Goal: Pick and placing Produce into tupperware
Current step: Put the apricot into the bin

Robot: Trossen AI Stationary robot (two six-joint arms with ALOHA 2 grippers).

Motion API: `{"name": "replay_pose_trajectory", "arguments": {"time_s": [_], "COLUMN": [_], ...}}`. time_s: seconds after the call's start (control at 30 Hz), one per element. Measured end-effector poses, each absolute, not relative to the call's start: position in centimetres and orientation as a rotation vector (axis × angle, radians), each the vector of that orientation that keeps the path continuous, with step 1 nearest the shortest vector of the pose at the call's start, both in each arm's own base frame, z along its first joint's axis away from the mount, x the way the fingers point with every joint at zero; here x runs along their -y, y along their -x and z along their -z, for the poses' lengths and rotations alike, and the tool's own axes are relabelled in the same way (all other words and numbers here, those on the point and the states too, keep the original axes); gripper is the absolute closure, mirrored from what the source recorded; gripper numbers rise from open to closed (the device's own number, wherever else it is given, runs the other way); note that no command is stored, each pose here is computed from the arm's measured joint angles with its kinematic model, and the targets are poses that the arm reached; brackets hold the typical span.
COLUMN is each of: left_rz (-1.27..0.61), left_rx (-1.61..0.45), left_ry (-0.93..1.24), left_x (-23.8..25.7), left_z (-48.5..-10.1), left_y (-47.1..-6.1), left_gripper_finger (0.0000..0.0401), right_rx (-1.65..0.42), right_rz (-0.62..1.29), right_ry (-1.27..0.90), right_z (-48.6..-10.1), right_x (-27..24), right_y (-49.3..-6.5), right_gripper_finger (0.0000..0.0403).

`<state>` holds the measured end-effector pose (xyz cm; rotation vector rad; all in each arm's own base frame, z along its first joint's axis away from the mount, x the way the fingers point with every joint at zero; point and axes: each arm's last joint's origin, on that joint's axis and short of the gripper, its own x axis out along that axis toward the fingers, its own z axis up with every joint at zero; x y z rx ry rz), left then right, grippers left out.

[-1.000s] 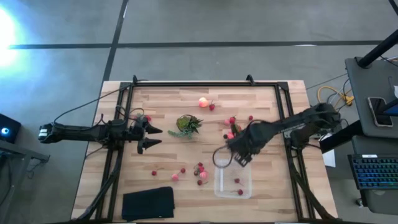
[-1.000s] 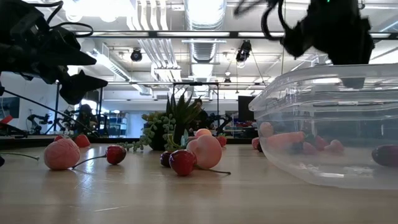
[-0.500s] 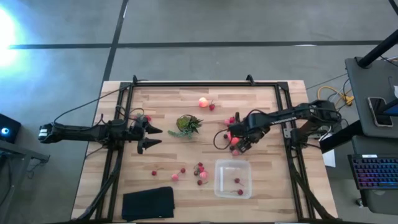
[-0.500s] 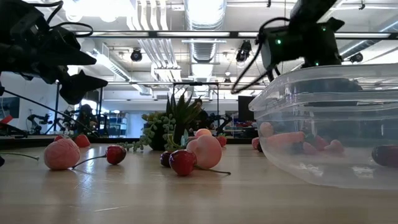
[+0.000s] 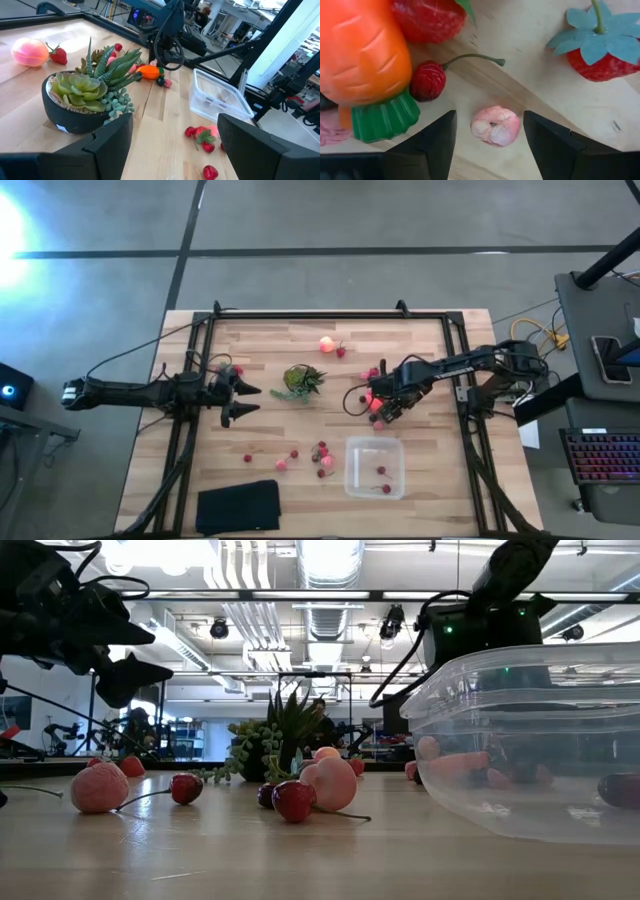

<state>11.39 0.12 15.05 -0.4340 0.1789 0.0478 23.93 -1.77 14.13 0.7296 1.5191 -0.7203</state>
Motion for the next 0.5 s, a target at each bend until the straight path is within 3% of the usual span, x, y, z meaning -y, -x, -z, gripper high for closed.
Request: {"name": "replay_pose_trajectory", "arguments": {"time_s": [0.5], "left_rz": [-0.048], "left_rx": [-0.181], "left_ry": [0.434], "left_x": [-0.13], "left_z": [-15.03], "left_y": [-11.39], "left_gripper_finger": [0.0125], "right_rx": [-1.525], "right_rz": [0.723], "right_ry": [-0.734], "right_z": [-14.07], "right_x": [1.75], "right_y": [-23.82], "right_gripper_finger": [0.0284]}}
